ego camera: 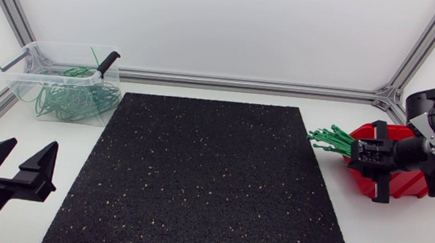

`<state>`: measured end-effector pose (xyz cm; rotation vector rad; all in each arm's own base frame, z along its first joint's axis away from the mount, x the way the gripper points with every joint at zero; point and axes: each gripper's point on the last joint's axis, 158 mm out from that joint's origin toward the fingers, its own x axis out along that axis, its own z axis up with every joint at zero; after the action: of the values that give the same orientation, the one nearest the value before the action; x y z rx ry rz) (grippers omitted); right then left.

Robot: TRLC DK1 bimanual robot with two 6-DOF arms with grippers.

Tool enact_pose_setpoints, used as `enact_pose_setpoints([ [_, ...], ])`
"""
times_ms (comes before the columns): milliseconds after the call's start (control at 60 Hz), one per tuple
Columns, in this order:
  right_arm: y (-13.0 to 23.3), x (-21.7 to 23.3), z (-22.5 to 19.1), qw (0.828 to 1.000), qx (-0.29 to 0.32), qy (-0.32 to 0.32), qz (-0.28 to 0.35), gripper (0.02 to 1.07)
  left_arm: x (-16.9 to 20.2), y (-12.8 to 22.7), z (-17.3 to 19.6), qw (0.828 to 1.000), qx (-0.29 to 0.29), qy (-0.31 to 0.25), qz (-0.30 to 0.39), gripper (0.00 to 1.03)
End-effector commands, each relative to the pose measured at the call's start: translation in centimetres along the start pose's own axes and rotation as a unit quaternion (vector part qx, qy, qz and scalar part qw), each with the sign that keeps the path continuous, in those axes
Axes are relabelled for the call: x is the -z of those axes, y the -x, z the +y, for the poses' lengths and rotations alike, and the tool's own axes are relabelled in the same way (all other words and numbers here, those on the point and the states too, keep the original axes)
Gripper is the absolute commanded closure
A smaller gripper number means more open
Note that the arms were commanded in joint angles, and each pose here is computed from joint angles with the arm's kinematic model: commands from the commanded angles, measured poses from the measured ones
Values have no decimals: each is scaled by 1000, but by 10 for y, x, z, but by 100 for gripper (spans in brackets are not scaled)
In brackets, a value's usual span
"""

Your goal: Take a green cable tie from the red box, thread the tail through the head to close it, then place it in the transparent bin on the left.

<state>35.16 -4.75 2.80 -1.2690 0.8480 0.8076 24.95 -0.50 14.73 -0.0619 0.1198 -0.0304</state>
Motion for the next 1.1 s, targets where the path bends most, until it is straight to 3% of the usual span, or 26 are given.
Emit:
enact_pose_setpoints([
  [0,3,1,-11,1000,14,3,2,101,31,-1,-1,999,5,11,47,3],
  [350,69,-10,-42,998,69,3,-12,101,31,-1,-2,999,5,11,46,3],
  [633,144,-32,-85,988,109,-74,-77,101,31,-1,-4,999,10,11,47,3],
  [1083,225,-120,-71,960,132,-137,-208,101,31,-1,-5,999,12,9,46,3],
])
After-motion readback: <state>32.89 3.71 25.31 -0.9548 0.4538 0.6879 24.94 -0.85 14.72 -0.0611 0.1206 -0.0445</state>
